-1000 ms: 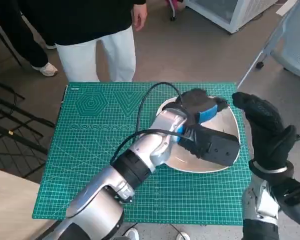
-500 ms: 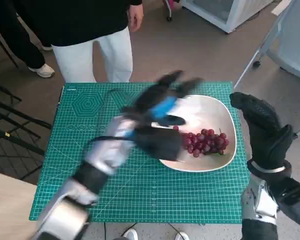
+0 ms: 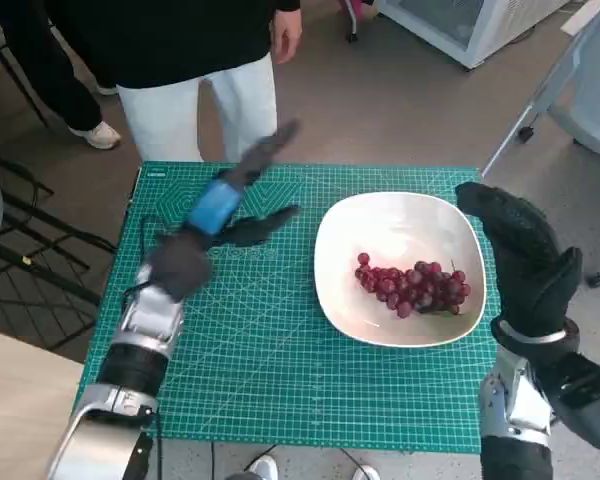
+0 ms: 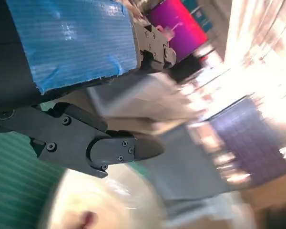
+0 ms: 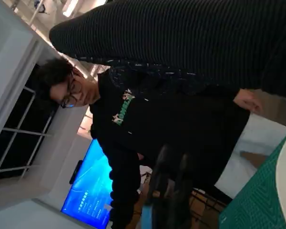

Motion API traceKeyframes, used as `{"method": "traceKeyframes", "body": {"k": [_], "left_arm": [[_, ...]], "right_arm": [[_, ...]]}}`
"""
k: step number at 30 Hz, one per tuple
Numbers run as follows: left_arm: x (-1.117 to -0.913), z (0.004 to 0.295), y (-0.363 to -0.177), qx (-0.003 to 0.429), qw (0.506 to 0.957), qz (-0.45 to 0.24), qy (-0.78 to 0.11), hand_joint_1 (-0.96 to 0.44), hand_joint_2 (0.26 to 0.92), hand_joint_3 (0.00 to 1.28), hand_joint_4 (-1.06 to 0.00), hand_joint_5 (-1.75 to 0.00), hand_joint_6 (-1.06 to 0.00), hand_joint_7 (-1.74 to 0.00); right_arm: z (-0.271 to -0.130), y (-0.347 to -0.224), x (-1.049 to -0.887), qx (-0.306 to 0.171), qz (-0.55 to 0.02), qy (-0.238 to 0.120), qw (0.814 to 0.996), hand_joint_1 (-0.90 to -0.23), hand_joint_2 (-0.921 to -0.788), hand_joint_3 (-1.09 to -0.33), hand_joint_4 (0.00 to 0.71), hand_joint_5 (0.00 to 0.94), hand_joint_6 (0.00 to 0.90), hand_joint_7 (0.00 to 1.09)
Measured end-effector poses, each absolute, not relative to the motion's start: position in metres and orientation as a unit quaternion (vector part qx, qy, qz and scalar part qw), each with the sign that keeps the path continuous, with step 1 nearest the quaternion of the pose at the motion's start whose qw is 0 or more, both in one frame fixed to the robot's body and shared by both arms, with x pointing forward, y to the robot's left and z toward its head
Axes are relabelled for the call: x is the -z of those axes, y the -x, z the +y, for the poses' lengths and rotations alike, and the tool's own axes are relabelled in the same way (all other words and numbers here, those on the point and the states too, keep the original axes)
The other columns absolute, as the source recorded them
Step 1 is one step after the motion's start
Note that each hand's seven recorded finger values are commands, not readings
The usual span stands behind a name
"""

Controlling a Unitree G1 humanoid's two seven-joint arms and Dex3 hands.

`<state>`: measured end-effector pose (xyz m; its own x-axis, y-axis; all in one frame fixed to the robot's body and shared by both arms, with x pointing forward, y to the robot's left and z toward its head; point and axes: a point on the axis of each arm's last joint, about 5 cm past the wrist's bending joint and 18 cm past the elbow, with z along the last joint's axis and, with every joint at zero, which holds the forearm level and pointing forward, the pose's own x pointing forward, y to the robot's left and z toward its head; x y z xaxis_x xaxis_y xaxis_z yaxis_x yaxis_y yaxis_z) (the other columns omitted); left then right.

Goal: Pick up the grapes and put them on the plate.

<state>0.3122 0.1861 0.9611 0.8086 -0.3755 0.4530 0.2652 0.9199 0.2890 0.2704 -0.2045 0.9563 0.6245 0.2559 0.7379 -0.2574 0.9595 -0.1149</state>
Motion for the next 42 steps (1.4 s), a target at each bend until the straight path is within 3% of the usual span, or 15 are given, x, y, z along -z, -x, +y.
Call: {"method": "traceKeyframes", "body": {"k": [16, 42], "left_arm": [[-0.924, 0.21, -0.282, 0.142, 0.951, -0.271, -0.036, -0.69, 0.921, 0.5, -0.11, -0.01, -0.19, -0.01], [-0.917, 0.204, -0.277, 0.163, 0.948, -0.273, -0.002, -0.68, 0.921, 0.45, -0.12, 0.0, -0.17, 0.0]], "right_arm": [[-0.204, -0.271, -0.955, -0.145, -0.403, 0.001, 0.904, -0.575, -0.921, -0.636, 0.178, 0.005, -0.001, 0.37], [-0.205, -0.273, -0.957, -0.148, -0.399, 0.003, 0.905, -0.556, -0.921, -0.637, 0.181, 0.004, -0.001, 0.37]]}}
